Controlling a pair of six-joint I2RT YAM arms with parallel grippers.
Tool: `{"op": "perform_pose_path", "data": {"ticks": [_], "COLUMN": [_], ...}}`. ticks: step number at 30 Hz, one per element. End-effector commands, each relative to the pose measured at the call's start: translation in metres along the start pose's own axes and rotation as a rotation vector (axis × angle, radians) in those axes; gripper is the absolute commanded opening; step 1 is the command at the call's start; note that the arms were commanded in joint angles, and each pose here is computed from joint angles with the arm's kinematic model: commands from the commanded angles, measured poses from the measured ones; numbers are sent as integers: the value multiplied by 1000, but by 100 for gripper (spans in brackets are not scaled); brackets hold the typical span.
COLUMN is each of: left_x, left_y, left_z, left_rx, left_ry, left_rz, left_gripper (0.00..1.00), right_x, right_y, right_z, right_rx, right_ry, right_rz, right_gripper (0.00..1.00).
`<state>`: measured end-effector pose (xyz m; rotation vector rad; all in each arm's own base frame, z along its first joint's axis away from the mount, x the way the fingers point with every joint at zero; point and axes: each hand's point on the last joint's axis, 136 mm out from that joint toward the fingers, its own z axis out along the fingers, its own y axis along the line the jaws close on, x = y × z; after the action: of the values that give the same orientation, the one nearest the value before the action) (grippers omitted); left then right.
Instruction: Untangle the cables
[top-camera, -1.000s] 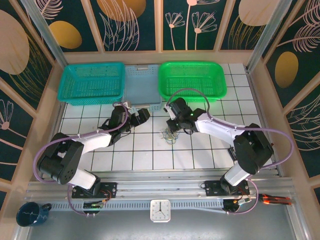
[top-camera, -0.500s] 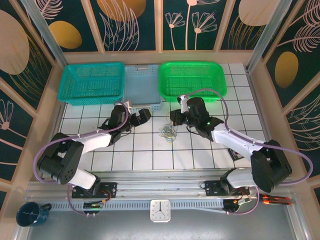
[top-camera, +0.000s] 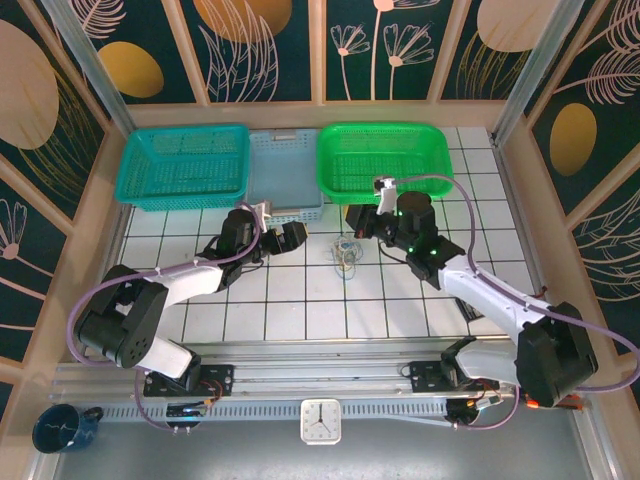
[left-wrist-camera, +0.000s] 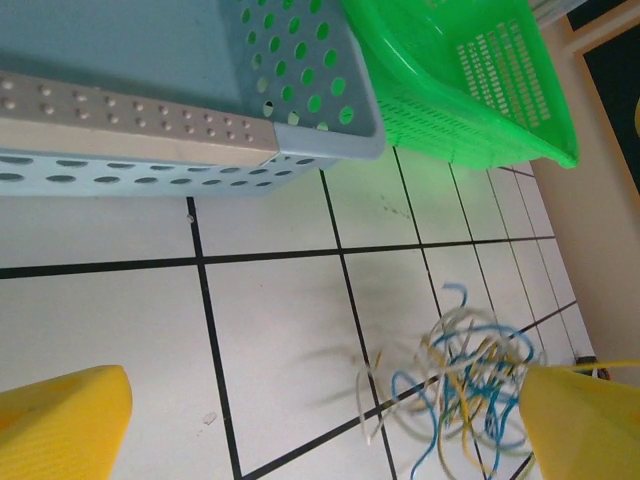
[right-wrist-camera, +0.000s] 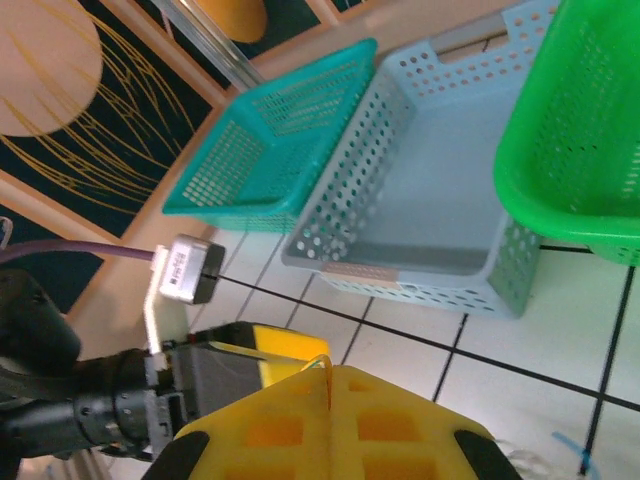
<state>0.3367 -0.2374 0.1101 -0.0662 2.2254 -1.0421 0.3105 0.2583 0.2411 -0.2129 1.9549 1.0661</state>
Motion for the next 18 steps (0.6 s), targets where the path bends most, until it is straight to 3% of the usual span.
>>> {"op": "perform_pose_path", "data": {"ticks": [1,18], "left_x": [-10,9], "left_y": [-20,-64], "left_z": [1,3], "left_rx": [70,154], "left_ry": [-23,-9], "left_rz": [82,369], "left_gripper": [99,99], "right_x": [-16,2], "right_y": [13,14], "right_z": [-6,16], "right_rx": [-50,-91], "right_ry": [-58,9], "right_rz": [9,74], "right_gripper": [0,0]}}
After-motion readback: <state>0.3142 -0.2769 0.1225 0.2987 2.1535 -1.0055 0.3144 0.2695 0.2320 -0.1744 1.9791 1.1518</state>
